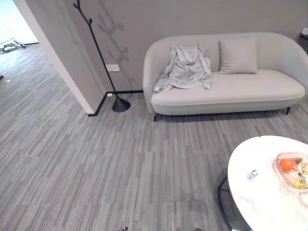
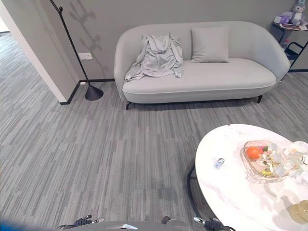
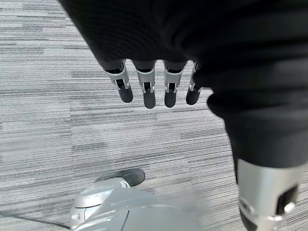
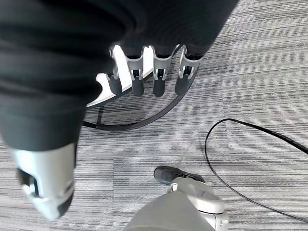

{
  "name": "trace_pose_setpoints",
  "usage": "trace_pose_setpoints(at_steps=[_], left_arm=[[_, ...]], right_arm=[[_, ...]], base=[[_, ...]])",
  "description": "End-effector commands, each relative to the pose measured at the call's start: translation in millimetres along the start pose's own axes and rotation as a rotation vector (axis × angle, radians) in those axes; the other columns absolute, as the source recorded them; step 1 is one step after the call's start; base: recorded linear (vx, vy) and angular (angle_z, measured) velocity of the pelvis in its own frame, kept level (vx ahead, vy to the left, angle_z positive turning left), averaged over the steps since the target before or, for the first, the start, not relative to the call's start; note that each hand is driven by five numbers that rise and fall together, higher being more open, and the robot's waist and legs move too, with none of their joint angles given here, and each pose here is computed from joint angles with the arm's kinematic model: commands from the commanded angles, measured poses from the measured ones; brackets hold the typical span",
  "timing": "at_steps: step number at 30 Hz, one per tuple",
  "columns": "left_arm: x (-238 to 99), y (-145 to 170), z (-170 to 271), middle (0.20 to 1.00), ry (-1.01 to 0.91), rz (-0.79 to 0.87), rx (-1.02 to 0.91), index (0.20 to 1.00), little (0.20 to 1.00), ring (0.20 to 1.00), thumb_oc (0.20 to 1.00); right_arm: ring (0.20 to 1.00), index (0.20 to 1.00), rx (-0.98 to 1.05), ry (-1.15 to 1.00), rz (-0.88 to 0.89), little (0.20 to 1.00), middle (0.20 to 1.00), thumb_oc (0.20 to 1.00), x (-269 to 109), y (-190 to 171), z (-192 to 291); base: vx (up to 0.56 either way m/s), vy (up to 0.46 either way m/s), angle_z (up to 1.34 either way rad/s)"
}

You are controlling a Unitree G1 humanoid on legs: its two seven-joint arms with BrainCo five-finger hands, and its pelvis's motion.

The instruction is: Hang the clothes on the sofa on the clothes rack.

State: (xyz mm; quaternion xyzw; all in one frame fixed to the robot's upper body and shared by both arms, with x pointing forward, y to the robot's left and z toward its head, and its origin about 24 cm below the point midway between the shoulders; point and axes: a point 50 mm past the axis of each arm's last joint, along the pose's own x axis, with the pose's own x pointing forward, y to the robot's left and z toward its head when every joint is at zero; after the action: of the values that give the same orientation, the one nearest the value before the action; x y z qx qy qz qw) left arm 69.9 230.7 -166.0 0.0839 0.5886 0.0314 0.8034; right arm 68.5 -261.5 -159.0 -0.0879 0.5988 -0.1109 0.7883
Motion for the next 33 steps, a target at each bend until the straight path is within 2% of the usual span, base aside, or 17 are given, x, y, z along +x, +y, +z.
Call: trace_pose_setpoints(at_steps=[1, 4, 9, 11, 17, 23, 29, 33], left_arm=[[1.6, 16.6, 20.7, 1.0, -0.059, 0.049, -0.011, 1.0, 1.0, 1.0, 1.0], [2.0, 20.7, 32.3, 1.0, -0.09, 0.06, -0.017, 1.0, 1.0, 1.0, 1.0], [2.2, 24.9, 43.9, 1.0, -0.12, 0.069, 0.011, 1.0, 1.0, 1.0, 1.0], [2.6, 24.3, 55.6, 1.0, -0.151, 0.072, 0.023, 1.0, 1.0, 1.0, 1.0], [2.5, 23.0, 42.2, 1.0, -0.117, 0.07, 0.02, 1.0, 1.0, 1.0, 1.0], [1.7, 23.2, 57.8, 1.0, -0.185, 0.075, -0.078, 1.0, 1.0, 1.0, 1.0], [1.9, 23.0, 43.2, 1.0, -0.141, 0.076, -0.095, 1.0, 1.0, 1.0, 1.0], [0.8, 26.0, 23.0, 1.0, -0.073, 0.083, -0.096, 1.0, 1.0, 1.0, 1.0]], right_arm=[[1.0, 1.0, -0.065, -0.056, 0.005, 1.0, 1.0, 1.0, 1.9, 1.2, 22.7], [1.0, 1.0, -0.065, -0.112, 0.006, 1.0, 1.0, 1.0, 2.3, 0.5, 43.4], [1.0, 1.0, -0.045, -0.111, 0.0, 1.0, 1.0, 1.0, 2.2, -1.6, 42.6], [1.0, 1.0, -0.033, -0.109, -0.009, 1.0, 1.0, 1.0, 2.4, -2.0, 43.4], [1.0, 1.0, -0.041, -0.052, -0.003, 1.0, 1.0, 1.0, 1.6, -1.2, 19.3], [1.0, 1.0, 0.056, -0.15, -0.057, 1.0, 1.0, 1.0, 1.1, -20.0, 50.4], [1.0, 1.0, -0.006, -0.144, -0.084, 1.0, 1.0, 1.0, 0.8, -26.0, 48.1], [1.0, 1.0, -0.034, -0.105, -0.066, 1.0, 1.0, 1.0, 1.4, -21.2, 36.2]], base=[[-0.03, 0.075, -0.1], [-0.11, 0.181, -0.24], [0.13, 0.092, -0.33], [0.64, -0.179, 0.2], [0.77, -0.279, 0.27], [0.59, -0.291, 0.13], [0.54, 0.129, -0.14], [0.5, 0.222, -1.19]])
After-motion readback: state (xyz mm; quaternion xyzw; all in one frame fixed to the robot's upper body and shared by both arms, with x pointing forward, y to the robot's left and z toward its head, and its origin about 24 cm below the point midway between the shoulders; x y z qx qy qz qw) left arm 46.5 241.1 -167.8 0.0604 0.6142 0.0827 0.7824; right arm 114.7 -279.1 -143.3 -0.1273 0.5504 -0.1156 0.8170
